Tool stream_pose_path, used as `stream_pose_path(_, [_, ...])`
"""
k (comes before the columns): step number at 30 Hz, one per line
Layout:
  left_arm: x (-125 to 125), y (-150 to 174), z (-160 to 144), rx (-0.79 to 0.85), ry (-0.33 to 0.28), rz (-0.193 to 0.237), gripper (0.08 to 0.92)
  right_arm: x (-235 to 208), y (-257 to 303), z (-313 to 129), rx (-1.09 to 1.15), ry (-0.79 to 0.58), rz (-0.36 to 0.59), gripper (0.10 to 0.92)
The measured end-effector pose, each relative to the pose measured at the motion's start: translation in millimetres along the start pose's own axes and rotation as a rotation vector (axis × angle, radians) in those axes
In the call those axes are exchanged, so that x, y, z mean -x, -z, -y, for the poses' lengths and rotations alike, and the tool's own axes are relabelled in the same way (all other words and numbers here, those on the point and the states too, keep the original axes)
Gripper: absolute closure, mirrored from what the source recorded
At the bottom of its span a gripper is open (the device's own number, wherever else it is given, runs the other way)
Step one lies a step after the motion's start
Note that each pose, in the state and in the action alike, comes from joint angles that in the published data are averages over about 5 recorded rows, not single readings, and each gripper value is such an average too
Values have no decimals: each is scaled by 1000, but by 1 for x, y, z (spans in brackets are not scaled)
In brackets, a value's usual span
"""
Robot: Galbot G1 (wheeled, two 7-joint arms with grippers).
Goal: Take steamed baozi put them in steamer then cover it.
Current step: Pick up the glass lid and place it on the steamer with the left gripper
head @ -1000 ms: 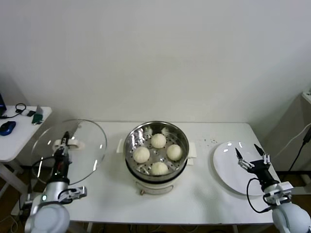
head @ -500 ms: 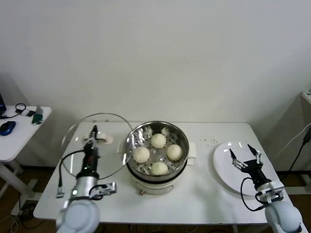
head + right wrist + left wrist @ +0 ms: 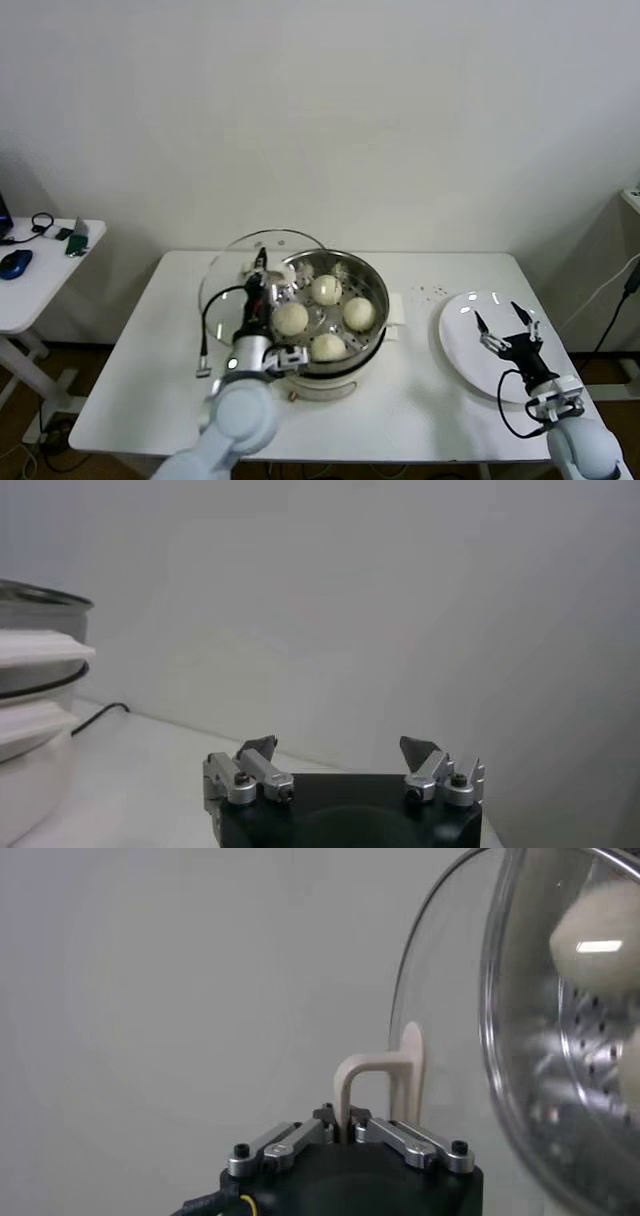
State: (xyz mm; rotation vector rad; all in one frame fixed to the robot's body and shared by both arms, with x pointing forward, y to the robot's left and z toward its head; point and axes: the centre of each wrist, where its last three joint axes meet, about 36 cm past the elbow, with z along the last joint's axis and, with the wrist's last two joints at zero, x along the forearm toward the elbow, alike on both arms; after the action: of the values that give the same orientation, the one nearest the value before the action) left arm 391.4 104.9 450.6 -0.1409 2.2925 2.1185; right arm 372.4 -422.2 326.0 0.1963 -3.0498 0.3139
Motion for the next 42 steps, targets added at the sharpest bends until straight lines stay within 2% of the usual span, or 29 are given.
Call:
stream_pose_path(9, [4,52,3,-47,-51,50,846,-2,-6,5,-13,-11,-9,200])
stream_pose_path(14, [3,70,6,-53,-70,69,846,-2,-8,6,-16,-14,-12,200])
stream_pose_path(26, [5,80,14,-13,-106,77,846,-1,-11,7,-21,-19,-13,200])
stream_pose_path(42, [8,80,27,66,-124,58,846,0,-13,7,-20,-19,-12,200])
